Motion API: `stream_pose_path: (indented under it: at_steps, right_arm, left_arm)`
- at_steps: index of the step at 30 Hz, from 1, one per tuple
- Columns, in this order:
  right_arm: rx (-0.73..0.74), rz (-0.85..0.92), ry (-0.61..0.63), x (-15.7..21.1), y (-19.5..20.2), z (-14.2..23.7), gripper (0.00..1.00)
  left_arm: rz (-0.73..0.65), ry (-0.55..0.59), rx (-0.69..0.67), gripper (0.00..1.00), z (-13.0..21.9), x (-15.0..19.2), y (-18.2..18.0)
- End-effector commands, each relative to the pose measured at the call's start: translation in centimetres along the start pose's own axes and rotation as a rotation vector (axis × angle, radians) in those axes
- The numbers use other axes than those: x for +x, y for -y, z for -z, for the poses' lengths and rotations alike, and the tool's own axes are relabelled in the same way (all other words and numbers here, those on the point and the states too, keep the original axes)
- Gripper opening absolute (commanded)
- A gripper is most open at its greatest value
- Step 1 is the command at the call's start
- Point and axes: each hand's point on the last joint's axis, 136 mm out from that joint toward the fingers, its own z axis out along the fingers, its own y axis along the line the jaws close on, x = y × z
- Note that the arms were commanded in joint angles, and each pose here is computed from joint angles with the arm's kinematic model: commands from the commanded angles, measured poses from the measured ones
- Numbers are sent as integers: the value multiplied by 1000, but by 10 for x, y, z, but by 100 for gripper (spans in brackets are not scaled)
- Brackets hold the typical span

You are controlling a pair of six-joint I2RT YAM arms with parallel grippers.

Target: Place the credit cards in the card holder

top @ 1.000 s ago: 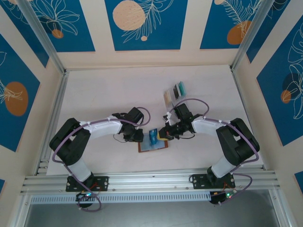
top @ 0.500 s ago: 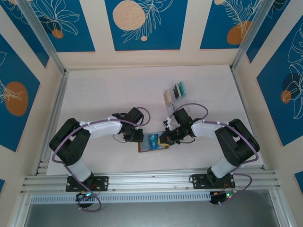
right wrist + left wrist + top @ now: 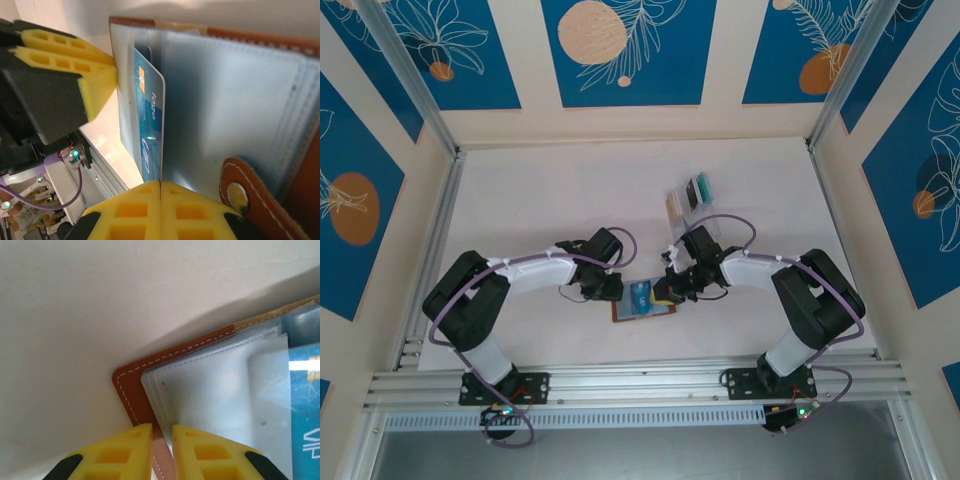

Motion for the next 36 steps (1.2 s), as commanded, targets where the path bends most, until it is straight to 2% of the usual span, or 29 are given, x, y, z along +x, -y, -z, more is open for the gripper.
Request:
stream_pose_path:
  at_steps: [1,11,22,36]
  right_arm:
    - [10,-10,-14,-4,-3,-2,0]
    - [27,28,-85,4,-10,-21,0]
    - [57,26,-64,17,-5,-5,0]
    - [75,48,-160,16,-6,-7,0]
  left_arm:
    - [30,-92,-103,18,-18,30,-29]
    - [32,-82,-99,18,-16,29,-28]
    - [33,-82,-99,18,-17,29,-29]
    - [25,-87,-96,18,-20,31,-30]
